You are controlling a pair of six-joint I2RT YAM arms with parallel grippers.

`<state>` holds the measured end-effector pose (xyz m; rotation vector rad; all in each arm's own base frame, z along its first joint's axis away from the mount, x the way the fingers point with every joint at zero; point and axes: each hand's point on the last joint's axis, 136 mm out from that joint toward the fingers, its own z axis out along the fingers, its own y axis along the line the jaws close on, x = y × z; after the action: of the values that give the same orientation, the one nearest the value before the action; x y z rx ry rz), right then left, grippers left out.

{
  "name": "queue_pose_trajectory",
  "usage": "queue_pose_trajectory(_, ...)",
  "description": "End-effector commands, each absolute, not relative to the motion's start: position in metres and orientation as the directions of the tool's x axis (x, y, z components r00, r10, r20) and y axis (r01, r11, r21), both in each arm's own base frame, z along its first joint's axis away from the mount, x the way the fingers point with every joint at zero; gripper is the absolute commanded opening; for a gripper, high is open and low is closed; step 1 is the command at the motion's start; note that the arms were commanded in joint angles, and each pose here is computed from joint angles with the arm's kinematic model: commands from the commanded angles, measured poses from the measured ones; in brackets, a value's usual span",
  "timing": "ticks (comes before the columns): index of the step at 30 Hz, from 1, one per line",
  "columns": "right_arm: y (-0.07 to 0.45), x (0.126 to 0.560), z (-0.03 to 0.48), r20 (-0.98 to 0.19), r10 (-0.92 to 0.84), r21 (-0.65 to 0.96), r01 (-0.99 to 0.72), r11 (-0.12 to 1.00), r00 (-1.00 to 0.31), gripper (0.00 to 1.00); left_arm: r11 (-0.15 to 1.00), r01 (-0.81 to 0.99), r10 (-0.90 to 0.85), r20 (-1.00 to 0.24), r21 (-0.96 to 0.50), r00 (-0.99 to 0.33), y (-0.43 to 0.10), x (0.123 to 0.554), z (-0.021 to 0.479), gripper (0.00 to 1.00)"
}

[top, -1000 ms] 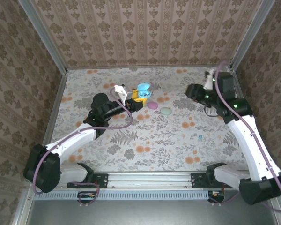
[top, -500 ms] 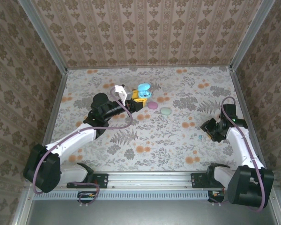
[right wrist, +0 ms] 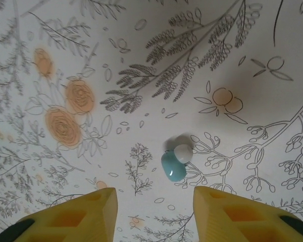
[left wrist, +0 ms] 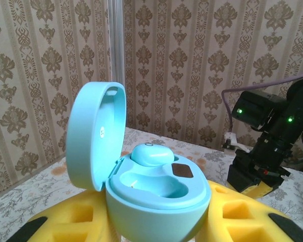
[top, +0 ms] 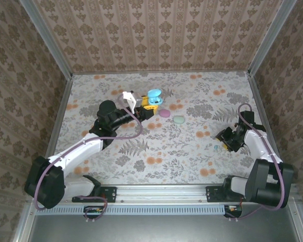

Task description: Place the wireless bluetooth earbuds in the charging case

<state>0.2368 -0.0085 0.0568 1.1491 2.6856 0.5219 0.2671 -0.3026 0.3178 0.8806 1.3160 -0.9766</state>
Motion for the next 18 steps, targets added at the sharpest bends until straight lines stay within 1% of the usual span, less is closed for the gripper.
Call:
queue_pose_trajectory(1,-0.006,0.241,0.055,-0.013,0.695,0.383,0.639,0.667,-0.719,0.44,0.37,0.929,-0.089,-0.995,-0.002,0.034,-0.298,0.266,0.328,0.27)
queue_pose_trajectory(5,-0.006,0.241,0.049,-0.007,0.676,0.359,0.629,0.69,-0.737,0.44,0.371,0.929,-0.086,-0.996,-0.003,0.032,-0.298,0.267,0.328,0.27)
queue_pose_trajectory(8,-0.01,0.248,0.053,-0.06,0.61,0.307,0.567,0.764,-0.79,0.45,0.371,0.929,-0.084,-0.996,-0.002,0.031,-0.298,0.267,0.328,0.27)
queue_pose_trajectory(10,-0.008,0.259,0.052,-0.073,0.588,0.331,0.537,0.776,-0.806,0.44,0.37,0.929,-0.085,-0.996,-0.004,0.029,-0.299,0.268,0.329,0.27)
queue_pose_trajectory(14,-0.006,0.269,0.038,-0.022,0.571,0.326,0.534,0.78,-0.821,0.44,0.364,0.932,-0.084,-0.996,-0.005,0.028,-0.3,0.269,0.33,0.27)
queue_pose_trajectory(18,-0.006,0.268,0.027,0.017,0.563,0.301,0.541,0.785,-0.826,0.44,0.369,0.929,-0.086,-0.996,-0.007,0.027,-0.299,0.268,0.33,0.27)
